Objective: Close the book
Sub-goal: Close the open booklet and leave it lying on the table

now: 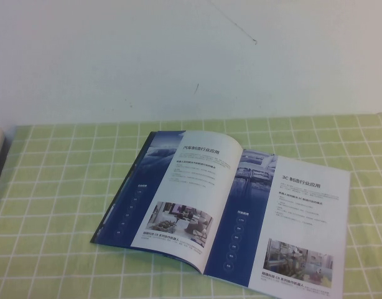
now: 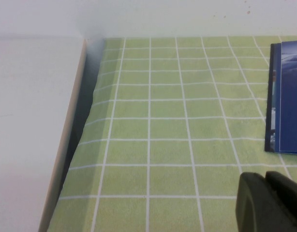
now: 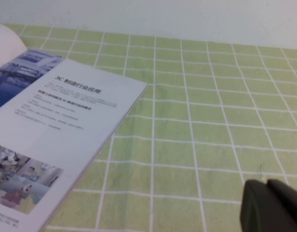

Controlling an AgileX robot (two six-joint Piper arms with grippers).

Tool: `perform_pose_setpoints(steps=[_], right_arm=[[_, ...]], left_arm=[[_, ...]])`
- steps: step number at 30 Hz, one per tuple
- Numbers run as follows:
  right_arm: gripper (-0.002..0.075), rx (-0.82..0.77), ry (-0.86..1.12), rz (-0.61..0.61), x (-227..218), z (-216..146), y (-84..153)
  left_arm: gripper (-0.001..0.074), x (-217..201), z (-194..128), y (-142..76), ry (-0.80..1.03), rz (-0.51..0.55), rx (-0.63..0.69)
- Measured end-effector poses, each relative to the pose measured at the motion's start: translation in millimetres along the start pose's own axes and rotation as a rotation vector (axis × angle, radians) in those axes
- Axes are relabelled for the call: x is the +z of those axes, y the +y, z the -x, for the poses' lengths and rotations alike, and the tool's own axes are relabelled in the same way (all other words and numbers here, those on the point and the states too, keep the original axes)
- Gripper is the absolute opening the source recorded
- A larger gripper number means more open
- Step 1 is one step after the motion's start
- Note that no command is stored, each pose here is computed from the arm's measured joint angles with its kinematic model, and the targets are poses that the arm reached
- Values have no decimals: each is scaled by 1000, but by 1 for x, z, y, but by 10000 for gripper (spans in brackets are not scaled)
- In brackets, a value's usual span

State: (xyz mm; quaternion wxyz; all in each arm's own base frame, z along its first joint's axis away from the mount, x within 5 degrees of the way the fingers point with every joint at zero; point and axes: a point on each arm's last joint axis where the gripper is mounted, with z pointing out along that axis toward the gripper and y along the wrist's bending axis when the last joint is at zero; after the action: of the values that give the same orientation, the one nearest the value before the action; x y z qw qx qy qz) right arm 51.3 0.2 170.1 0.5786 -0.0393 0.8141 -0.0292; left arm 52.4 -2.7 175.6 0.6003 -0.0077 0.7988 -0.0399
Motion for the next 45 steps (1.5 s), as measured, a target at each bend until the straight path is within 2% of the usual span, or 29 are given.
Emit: perform_pose_setpoints(steps=[22,29,32,39,45], right_arm=[[-3,0,0,0,0,0,0],[-3,-2,-33,-5,1,2,0],[-3,-2,-134,-17,0,10,-1],[-3,-2,-571,-71,-13,47,-6],[-3,-2,-848,-105,-30,66,-8]], left_arm=[[-4,0,0,0,0,0,0],[-4,0,3,1,-27,16,71],[-4,0,9,0,-109,7,77],[-4,-12,44,-5,-522,-41,80],[-4,-30,66,-9,-841,-79,89]])
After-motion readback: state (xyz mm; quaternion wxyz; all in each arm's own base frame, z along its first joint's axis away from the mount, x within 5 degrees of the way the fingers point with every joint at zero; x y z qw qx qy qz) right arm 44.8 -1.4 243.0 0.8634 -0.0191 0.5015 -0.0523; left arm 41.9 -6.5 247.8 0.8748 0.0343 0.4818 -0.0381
